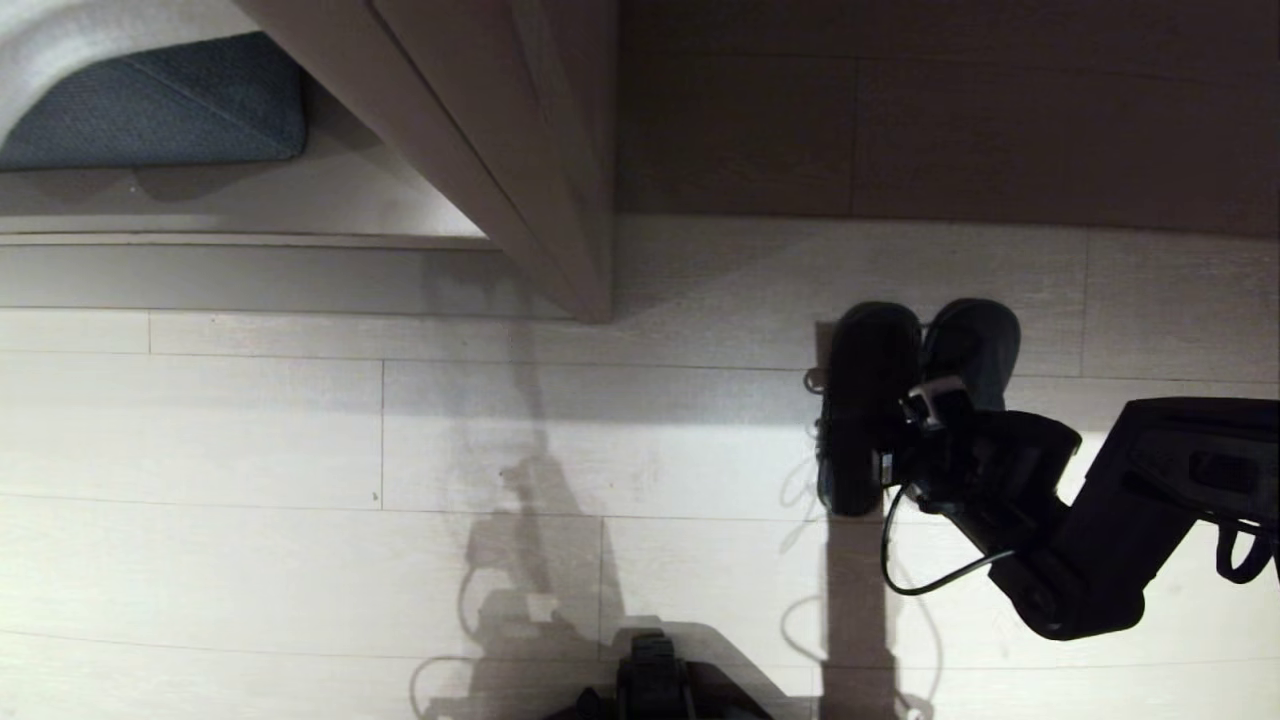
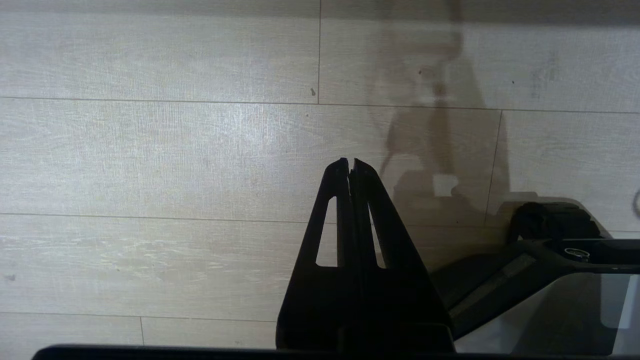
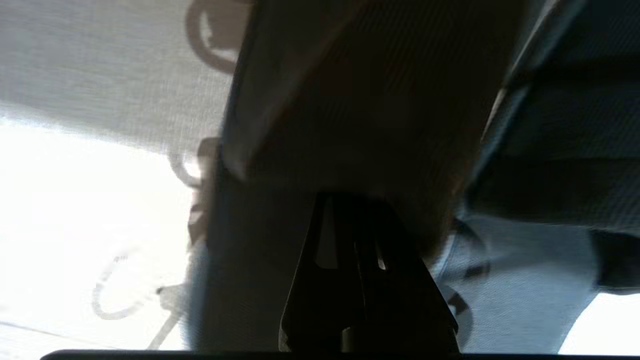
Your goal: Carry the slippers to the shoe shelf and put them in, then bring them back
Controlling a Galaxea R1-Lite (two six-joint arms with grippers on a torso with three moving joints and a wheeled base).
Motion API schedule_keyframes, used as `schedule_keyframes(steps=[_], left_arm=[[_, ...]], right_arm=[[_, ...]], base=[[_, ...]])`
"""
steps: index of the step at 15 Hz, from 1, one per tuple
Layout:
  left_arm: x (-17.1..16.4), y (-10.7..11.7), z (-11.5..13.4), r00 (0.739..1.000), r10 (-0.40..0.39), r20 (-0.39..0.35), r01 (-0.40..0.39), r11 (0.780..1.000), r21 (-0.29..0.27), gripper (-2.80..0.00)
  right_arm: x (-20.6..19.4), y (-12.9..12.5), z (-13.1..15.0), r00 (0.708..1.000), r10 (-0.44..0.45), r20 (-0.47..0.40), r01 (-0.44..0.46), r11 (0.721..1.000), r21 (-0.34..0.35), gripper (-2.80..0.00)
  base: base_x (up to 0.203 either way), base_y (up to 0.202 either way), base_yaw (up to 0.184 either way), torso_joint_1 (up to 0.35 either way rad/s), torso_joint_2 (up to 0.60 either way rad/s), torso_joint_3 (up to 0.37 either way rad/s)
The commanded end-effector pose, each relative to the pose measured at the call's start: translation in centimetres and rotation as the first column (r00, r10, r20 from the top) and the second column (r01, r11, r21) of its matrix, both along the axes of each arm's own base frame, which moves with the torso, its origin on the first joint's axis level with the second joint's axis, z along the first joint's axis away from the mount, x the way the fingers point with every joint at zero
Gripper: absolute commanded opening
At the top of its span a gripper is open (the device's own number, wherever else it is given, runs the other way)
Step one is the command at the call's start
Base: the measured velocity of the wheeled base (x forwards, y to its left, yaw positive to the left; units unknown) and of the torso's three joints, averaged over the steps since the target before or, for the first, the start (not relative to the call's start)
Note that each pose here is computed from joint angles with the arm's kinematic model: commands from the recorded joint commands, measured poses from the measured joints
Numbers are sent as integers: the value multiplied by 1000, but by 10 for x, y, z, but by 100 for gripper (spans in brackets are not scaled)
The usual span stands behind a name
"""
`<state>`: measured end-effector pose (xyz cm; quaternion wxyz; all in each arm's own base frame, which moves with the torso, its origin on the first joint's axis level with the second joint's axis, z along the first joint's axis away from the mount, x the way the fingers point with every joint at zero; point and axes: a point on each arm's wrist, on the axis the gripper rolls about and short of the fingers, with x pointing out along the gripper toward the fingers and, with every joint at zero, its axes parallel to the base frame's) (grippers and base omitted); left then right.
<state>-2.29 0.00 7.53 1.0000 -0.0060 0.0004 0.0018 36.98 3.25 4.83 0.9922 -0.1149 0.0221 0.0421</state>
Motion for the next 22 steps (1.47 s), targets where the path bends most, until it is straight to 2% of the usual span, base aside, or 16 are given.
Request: schedule_keyframes(steps=[1,10,18,22], left_arm=[[0,0,0,1000,1,-1,-1,1000,0,-280],[0,0,0,1000,1,-1,-1,1000,0,-280],[0,0,0,1000,1,-1,-1,1000,0,-280],[0,0,0,1000,1,-1,-1,1000,0,-280]], right_arm=[[-1,-3,6,1000,-7,22,7,1000,0,-280],[-3,-24,9,998,-66,25,66,998,-14,-280],[-20,-38,9,992,-123,-15,122,992,-31,-280],[-36,-36,15,995,-90,-34,90,996,-9,-280]], base=[[0,0,0,0,0,0],[0,0,0,0,0,0],[0,0,0,0,0,0],[0,0,0,0,0,0]])
